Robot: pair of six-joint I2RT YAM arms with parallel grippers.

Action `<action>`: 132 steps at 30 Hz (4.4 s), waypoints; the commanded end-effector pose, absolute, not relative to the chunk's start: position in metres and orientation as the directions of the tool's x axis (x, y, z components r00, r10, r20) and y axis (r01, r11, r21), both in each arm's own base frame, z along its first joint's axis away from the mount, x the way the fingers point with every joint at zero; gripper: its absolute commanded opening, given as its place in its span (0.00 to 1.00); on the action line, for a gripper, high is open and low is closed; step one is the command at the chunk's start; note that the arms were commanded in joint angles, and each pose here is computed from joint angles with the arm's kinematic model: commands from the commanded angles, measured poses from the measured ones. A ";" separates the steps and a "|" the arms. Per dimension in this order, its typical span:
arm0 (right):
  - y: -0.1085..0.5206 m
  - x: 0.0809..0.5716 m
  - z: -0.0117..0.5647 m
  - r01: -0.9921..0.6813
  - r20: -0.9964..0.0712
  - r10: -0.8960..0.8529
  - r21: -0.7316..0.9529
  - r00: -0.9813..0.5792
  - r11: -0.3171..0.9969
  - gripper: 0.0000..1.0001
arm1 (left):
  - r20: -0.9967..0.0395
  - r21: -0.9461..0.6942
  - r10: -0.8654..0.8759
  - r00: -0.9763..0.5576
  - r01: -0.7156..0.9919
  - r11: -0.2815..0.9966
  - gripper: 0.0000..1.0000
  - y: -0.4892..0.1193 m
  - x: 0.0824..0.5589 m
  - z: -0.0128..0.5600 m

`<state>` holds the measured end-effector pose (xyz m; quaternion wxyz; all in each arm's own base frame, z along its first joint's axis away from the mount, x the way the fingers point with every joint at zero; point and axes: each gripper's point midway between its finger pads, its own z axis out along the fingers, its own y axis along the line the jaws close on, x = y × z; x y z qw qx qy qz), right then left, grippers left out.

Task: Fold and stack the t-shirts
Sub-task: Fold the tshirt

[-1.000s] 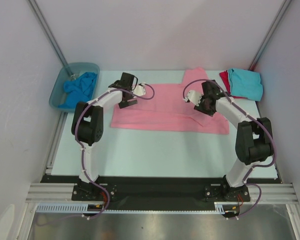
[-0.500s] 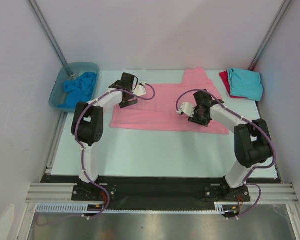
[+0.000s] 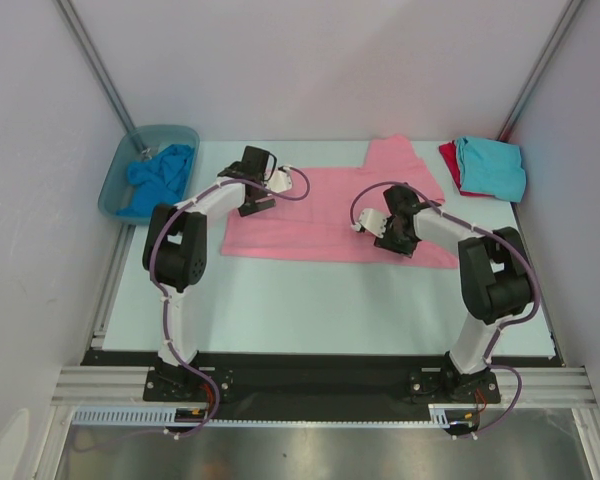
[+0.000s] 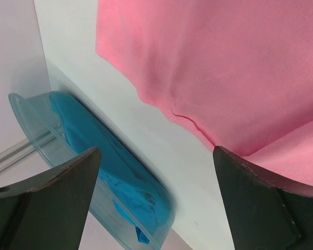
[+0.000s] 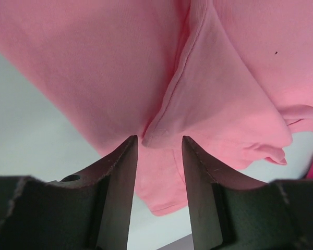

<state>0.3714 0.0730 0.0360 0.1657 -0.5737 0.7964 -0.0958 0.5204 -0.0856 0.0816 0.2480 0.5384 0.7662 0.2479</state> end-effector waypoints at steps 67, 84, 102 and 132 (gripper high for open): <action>0.122 0.511 0.049 -0.762 -0.172 -0.963 -0.588 -0.210 0.271 0.00 | -0.145 0.690 0.942 -0.301 0.652 0.314 0.95 -0.092 0.525 0.097; 0.140 0.533 0.048 -0.697 -0.201 -0.957 -0.656 -0.208 0.289 0.34 | -0.144 0.685 0.946 -0.291 0.660 0.307 0.95 -0.098 0.525 0.093; 0.146 0.546 0.072 -0.623 -0.331 -0.888 -0.632 -0.320 0.460 0.30 | -0.169 0.694 0.942 -0.291 0.643 0.323 0.95 -0.101 0.528 0.104; 0.047 0.411 0.037 -0.606 -0.291 -0.600 -0.077 -0.746 0.791 0.00 | -0.395 0.264 0.695 -0.601 0.650 0.712 0.18 -0.077 0.445 0.088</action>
